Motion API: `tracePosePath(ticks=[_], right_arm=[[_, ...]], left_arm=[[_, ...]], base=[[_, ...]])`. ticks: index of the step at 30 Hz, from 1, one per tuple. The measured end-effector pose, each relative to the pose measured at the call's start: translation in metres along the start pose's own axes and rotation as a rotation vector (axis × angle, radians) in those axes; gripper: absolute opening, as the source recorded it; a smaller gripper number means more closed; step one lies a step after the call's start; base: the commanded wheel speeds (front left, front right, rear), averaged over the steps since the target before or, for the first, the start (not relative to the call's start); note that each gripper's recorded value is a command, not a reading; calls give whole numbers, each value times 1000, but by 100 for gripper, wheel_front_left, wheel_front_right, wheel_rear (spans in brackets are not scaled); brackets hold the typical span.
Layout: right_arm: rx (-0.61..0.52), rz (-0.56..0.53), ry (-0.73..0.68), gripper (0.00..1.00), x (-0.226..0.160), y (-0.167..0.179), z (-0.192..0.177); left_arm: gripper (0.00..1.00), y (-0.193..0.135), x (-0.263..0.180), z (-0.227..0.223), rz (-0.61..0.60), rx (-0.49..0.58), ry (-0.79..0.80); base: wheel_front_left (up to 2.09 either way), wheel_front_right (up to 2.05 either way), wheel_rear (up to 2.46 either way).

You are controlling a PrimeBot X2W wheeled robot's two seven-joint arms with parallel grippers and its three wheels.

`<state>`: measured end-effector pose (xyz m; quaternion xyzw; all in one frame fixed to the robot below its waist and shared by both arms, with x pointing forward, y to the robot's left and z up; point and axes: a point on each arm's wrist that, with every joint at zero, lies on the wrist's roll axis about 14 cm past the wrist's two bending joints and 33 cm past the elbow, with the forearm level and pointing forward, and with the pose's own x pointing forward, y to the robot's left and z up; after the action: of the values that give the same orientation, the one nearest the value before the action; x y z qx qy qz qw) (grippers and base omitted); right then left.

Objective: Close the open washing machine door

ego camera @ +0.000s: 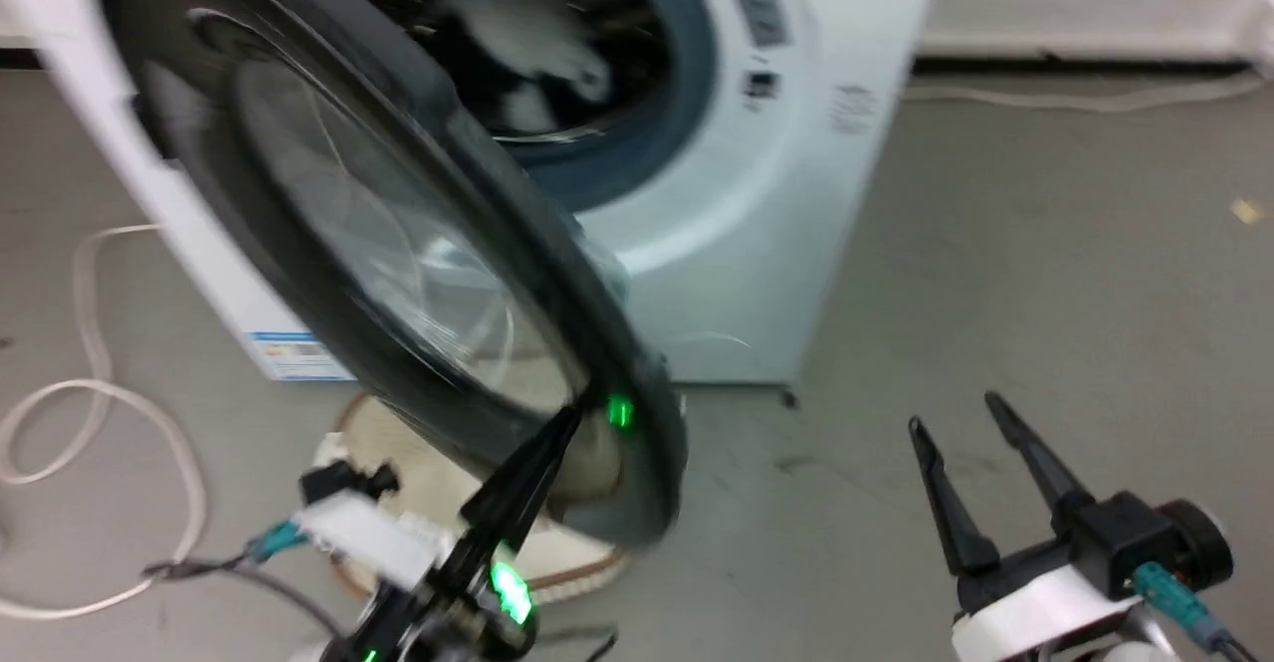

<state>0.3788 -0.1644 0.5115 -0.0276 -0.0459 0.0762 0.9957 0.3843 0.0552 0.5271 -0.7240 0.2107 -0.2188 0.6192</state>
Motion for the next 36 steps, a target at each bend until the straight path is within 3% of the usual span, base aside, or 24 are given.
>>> tracePosePath(ticks=[8,16,23,24,27,28,29,30,36], right_arm=[[-23,-136,58,100,-14,-44,-15],[-23,-195,124,100,-24,-59,-33],[-8,-159,98,100,-12,-47,-29],[-1,-138,79,100,-7,-41,-24],[7,-109,57,100,-2,-31,-19],[12,-100,49,100,-2,-28,-17],[17,-88,44,100,-2,-24,-15],[22,-77,38,100,-2,-20,-14],[54,-4,-3,100,1,6,-1]], left_arm=[[0,16,93,-2,12,-14,-28],[0,34,155,17,53,-11,-147],[0,37,150,26,71,22,-172],[0,20,135,24,24,91,-152],[0,16,104,26,13,182,-169],[16,18,90,28,22,227,-184],[70,17,76,33,28,292,-207],[100,17,61,40,35,361,-245],[100,15,-24,71,129,973,-318]], base=[[0,0,0],[0,0,0],[0,0,0],[0,0,0],[0,0,0],[0,0,0],[0,0,0],[0,0,0],[0,0,0]])
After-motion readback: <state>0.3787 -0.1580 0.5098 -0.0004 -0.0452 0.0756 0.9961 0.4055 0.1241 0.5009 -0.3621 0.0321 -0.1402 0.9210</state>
